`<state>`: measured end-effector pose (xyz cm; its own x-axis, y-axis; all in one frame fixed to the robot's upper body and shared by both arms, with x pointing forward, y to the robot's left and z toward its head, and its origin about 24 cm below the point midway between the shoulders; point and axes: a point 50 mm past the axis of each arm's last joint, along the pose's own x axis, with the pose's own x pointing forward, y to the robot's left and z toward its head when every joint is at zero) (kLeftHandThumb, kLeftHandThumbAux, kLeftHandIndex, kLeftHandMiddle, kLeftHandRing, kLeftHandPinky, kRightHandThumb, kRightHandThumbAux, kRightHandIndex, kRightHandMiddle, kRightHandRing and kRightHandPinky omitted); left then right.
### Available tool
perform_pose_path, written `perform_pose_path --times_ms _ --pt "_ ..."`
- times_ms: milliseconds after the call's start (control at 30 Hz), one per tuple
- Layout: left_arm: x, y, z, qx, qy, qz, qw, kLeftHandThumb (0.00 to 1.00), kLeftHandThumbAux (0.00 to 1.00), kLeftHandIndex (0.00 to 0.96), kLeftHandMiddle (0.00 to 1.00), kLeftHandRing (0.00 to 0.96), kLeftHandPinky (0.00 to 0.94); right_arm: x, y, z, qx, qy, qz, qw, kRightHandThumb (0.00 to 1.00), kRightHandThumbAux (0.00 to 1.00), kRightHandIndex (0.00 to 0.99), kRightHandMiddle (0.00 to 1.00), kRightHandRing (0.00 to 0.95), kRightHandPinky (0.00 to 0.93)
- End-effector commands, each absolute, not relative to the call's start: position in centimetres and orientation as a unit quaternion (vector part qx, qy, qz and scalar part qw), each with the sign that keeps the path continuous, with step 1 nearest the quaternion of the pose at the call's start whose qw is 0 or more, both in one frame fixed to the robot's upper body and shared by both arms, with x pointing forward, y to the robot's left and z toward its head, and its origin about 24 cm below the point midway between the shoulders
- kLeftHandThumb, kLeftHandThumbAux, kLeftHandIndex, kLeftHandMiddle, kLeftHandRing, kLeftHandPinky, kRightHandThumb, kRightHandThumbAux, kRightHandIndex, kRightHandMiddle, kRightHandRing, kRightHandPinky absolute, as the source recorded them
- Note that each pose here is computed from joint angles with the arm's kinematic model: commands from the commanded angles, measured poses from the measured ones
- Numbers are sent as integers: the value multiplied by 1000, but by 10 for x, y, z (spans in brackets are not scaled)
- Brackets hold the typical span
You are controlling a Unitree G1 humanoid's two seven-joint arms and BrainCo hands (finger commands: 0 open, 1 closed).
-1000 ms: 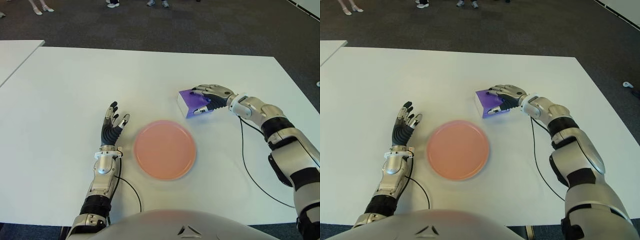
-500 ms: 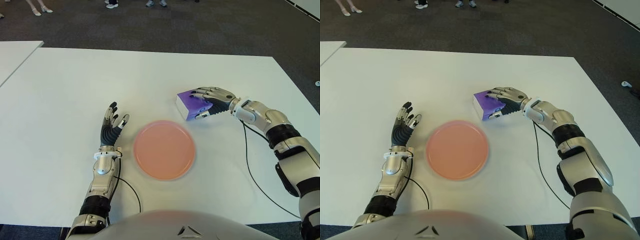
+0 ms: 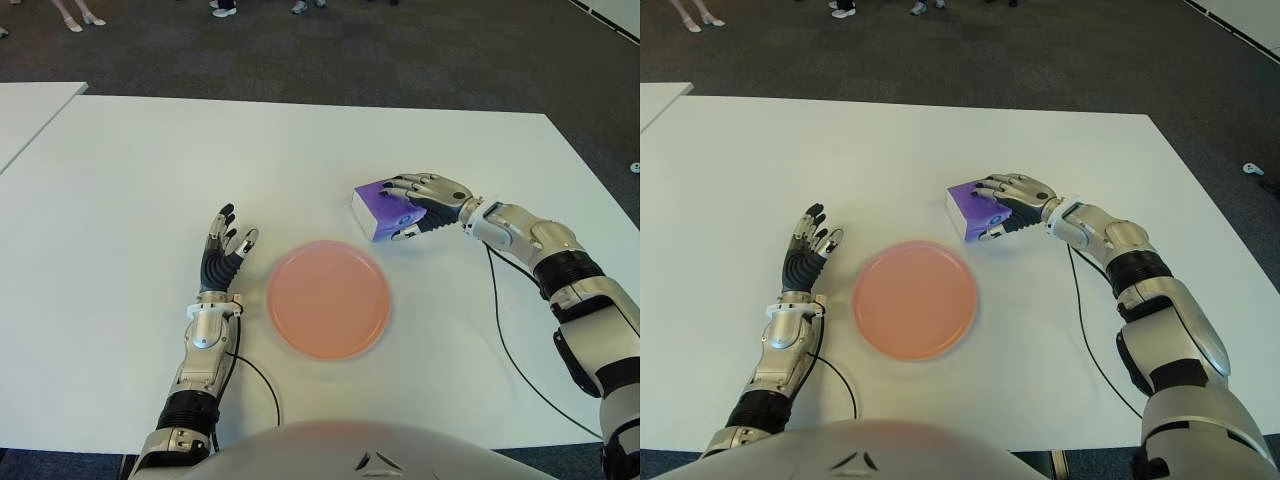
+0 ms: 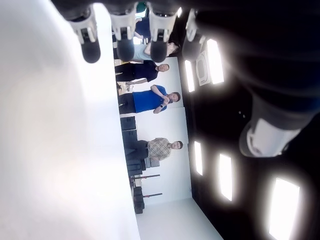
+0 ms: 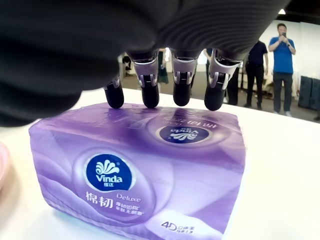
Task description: Put the tissue paper into the plate.
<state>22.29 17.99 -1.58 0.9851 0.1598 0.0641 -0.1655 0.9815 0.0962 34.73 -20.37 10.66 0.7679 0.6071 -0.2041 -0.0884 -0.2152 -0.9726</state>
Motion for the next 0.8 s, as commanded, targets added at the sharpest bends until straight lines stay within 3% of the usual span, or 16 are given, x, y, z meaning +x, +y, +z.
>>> perform_pose_path --times_ms 33,467,800 --pt "208 185 -37 56 34 89 994 0 541 0 0 0 0 357 -204 135 -736 -204 253 593 346 216 0 0 0 0" --pt "207 184 -37 56 33 88 994 0 550 0 0 0 0 367 -202 140 -728 -211 217 615 348 211 0 0 0 0" --pt "206 183 -37 51 32 91 994 0 552 0 0 0 0 374 -197 138 -738 -206 217 605 353 186 0 0 0 0"
